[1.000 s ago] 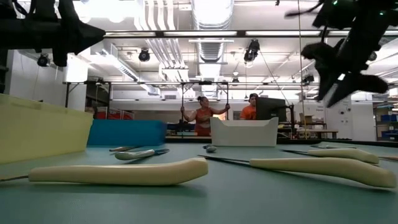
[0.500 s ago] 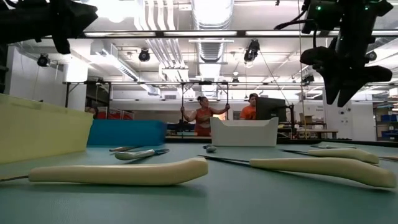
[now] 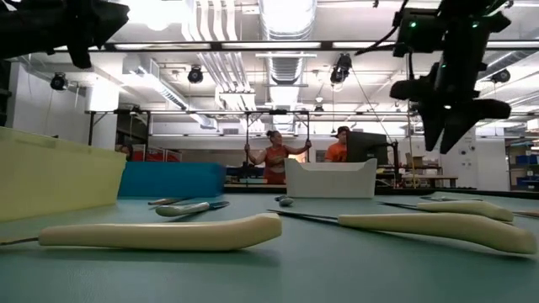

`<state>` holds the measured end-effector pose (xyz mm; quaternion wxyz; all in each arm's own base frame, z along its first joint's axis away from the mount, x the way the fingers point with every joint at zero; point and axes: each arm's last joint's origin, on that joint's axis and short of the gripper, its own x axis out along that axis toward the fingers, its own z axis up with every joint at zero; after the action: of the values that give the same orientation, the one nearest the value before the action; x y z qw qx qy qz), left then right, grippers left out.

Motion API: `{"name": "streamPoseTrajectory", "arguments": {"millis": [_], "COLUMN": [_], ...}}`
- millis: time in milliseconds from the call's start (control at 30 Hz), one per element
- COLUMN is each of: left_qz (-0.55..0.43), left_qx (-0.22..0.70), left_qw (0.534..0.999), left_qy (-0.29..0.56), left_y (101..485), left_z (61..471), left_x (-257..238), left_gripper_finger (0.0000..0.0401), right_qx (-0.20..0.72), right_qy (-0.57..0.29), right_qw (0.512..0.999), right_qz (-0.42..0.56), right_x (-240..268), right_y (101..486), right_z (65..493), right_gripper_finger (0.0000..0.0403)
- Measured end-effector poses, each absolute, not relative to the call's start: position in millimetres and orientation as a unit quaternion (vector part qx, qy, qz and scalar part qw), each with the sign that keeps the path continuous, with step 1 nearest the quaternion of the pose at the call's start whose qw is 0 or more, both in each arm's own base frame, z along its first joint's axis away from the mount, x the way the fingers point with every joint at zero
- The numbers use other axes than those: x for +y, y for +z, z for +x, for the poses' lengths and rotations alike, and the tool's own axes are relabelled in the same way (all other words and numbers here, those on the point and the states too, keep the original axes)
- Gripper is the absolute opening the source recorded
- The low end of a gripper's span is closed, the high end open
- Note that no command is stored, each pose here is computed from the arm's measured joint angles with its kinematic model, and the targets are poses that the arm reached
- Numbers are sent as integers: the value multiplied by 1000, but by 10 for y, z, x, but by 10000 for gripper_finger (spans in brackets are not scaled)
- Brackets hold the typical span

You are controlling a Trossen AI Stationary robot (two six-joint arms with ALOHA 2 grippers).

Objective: Sort silverware by color (type)
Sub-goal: Put the top right green knife into the green bin

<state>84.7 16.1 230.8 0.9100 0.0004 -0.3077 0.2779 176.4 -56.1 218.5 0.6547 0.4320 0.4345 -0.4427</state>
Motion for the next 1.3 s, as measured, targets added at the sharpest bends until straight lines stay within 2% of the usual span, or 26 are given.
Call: {"name": "streamPoseTrajectory", "arguments": {"millis": [533, 767, 933, 1300], "left_qz": [35, 55, 58, 58], "left_qx": [-298, -286, -286, -286], "left_qw": [909, 910, 909, 909], "left_qy": [290, 296, 296, 296], "left_y": [2491, 2517, 2517, 2518], "left_z": [853, 868, 867, 866], "left_x": [161, 162, 162, 162], "left_gripper_finger": [78, 78, 78, 78], "right_qx": [480, 512, 514, 526], "right_qy": [-439, -459, -473, -495], "right_qw": [615, 578, 573, 550], "right_qz": [447, 438, 428, 418], "right_x": [-787, -848, -950, -1086], "right_y": [2086, 2165, 2159, 1966], "right_z": [2036, 2001, 1945, 1766], "right_gripper_finger": [123, 168, 204, 215]}}
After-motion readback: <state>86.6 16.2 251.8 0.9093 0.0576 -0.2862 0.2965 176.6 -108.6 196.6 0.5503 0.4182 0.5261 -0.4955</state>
